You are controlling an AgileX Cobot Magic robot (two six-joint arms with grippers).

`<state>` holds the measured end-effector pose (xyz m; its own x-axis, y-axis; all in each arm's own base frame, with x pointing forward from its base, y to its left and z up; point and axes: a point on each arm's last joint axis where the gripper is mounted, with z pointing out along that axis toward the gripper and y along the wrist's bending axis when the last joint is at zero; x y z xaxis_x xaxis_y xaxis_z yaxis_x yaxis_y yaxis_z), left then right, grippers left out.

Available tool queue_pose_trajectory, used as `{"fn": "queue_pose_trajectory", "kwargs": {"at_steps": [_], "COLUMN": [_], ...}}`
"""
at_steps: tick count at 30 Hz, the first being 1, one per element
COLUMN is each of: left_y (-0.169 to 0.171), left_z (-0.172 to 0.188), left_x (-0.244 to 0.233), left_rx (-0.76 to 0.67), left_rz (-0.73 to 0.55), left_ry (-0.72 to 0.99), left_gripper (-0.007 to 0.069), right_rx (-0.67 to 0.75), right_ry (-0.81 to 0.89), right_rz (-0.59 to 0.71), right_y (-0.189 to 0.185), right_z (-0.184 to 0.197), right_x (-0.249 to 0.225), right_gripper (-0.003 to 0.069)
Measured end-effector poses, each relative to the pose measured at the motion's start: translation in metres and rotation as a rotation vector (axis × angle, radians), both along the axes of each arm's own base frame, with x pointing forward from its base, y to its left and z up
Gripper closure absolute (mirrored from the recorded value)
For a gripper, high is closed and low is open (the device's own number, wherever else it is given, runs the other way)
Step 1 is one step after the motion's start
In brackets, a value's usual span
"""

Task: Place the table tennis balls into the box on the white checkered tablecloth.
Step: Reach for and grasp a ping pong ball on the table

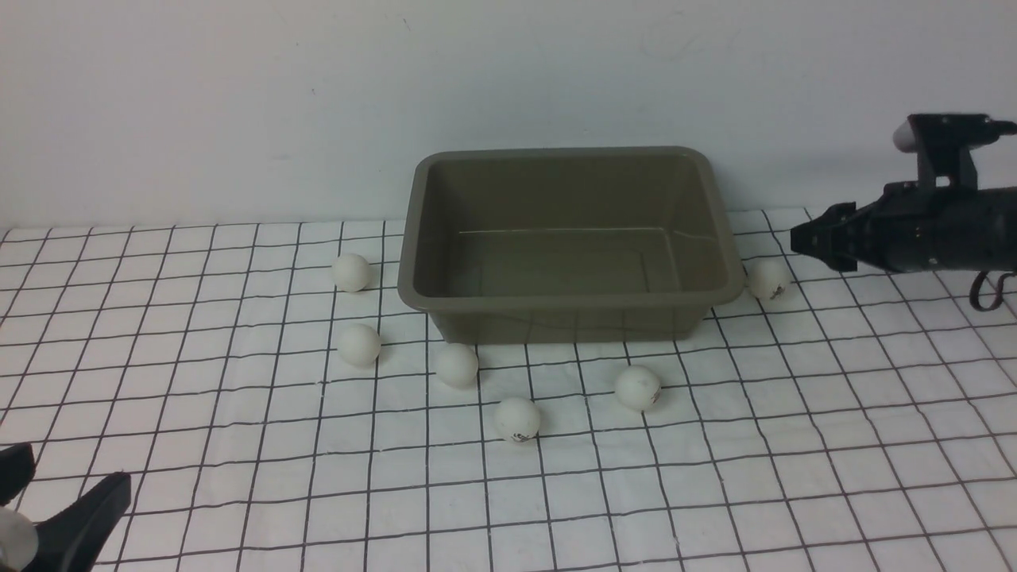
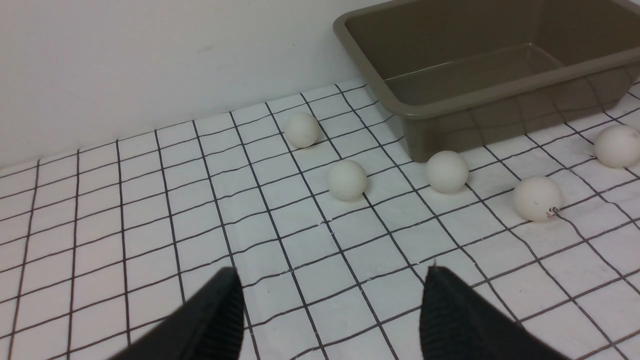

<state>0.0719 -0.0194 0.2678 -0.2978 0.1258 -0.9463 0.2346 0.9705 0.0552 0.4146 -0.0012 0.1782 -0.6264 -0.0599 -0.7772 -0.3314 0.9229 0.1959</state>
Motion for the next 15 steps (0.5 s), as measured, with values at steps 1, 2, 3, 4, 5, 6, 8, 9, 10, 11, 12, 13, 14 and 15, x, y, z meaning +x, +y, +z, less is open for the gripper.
{"fn": "queue_pose_trajectory", "kwargs": {"at_steps": [1, 2, 3, 4, 5, 6, 8, 9, 10, 11, 12, 13, 14, 15], "left_y": [0.0, 0.0, 0.0, 0.0, 0.0, 0.0, 0.0, 0.0, 0.0, 0.0, 0.0, 0.0, 0.0, 0.0], "left_z": [0.0, 0.0, 0.0, 0.0, 0.0, 0.0, 0.0, 0.0, 0.0, 0.0, 0.0, 0.0, 0.0, 0.0], "left_x": [0.0, 0.0, 0.0, 0.0, 0.0, 0.0, 0.0, 0.0, 0.0, 0.0, 0.0, 0.0, 0.0, 0.0], "left_rx": [-0.001, -0.001, -0.002, -0.003, -0.004, -0.004, -0.004, -0.004, -0.004, -0.004, -0.004, -0.004, -0.004, -0.004], "left_rz": [0.0, 0.0, 0.0, 0.0, 0.0, 0.0, 0.0, 0.0, 0.0, 0.0, 0.0, 0.0, 0.0, 0.0], "left_ry": [0.0, 0.0, 0.0, 0.0, 0.0, 0.0, 0.001, 0.001, 0.001, 0.001, 0.001, 0.001, 0.001, 0.001], "left_gripper": [0.0196, 0.0196, 0.0196, 0.0196, 0.0196, 0.0196, 0.0196, 0.0196, 0.0196, 0.0196, 0.0196, 0.0196, 0.0196, 0.0196], "right_rx": [0.0, 0.004, 0.012, 0.022, 0.03, 0.034, 0.038, 0.039, 0.039, 0.039, 0.04, 0.041, 0.045, 0.046], "right_ry": [0.006, 0.011, 0.019, 0.031, 0.04, 0.048, 0.062, 0.07, 0.07, 0.078, 0.081, 0.083, 0.087, 0.091], "right_rz": [0.004, 0.01, 0.025, 0.034, 0.042, 0.045, 0.043, 0.041, 0.041, 0.04, 0.039, 0.039, 0.039, 0.042], "right_y": [0.0, 0.001, 0.002, 0.003, 0.004, 0.004, 0.004, 0.004, 0.004, 0.004, 0.004, 0.004, 0.004, 0.004], "right_z": [-0.002, -0.003, -0.006, -0.009, -0.012, -0.015, -0.02, -0.023, -0.023, -0.026, -0.028, -0.029, -0.03, -0.032], "right_x": [0.0, 0.0, 0.0, 0.0, 0.0, 0.0, 0.0, 0.0, 0.0, 0.001, 0.001, 0.001, 0.001, 0.001], "right_gripper": [0.0274, 0.0274, 0.0274, 0.0274, 0.0274, 0.0274, 0.0273, 0.0273, 0.0273, 0.0273, 0.0273, 0.0273, 0.0273, 0.0273]}}
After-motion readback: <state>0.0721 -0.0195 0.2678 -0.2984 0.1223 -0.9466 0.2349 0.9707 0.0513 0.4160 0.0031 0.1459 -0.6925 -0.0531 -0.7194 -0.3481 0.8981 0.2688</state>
